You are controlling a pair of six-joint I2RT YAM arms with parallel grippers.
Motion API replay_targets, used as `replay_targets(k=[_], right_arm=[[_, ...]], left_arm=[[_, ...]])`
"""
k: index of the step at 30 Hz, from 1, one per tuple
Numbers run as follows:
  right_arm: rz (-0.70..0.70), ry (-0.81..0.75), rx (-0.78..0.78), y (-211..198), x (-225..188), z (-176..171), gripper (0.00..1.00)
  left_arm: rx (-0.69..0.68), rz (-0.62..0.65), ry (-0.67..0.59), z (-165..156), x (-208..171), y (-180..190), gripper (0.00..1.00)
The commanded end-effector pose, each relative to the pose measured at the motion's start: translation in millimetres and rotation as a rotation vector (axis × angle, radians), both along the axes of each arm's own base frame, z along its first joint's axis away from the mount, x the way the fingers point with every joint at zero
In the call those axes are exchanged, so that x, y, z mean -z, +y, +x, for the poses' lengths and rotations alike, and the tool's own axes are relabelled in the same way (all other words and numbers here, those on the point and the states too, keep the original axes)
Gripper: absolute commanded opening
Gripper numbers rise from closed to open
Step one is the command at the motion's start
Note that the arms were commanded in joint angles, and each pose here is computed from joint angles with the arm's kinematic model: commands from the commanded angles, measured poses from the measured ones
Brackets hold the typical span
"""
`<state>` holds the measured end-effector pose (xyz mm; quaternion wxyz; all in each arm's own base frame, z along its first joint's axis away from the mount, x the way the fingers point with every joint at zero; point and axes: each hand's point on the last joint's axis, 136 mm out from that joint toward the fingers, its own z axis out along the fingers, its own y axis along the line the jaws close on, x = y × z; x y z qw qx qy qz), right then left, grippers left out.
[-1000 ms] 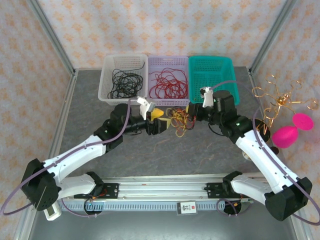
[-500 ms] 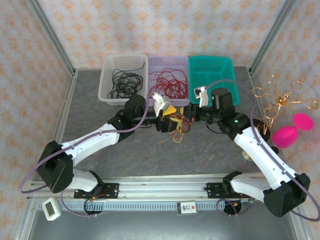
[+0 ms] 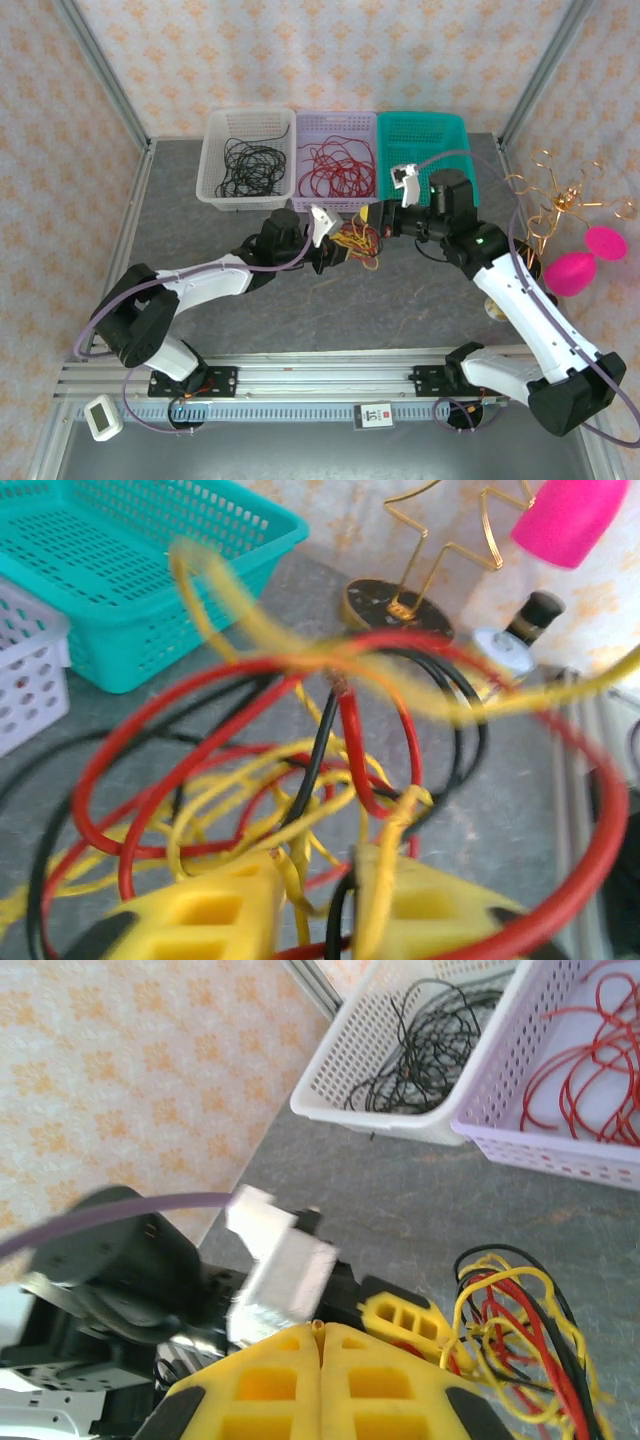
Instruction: Untangle the cables
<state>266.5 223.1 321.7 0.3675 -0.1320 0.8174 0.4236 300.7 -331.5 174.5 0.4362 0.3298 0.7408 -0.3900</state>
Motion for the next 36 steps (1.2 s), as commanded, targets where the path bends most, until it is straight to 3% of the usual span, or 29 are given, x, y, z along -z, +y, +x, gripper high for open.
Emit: replay_targets(k=[1,3,19,36], right_arm=[[0.059,-0.104,0.007,-2,-46,-6,0.00],[0.049,-0.120,0.037,-7,-53,-3,0.00],[0.099,-0.321,0.438,-68,-170,26,0.00],[0.163,-0.461,0.671,-118,-260,25,0.00]], left_arm=[[-0.136,-0.074,-0.013,19,-3,7,0.07],[-0.193,-0.101,0.014,22,3,15,0.00],[-0.438,-0.085,0.260,7,94,65,0.00],[-0.524,-0.092,0.341,-11,125,90,0.00]])
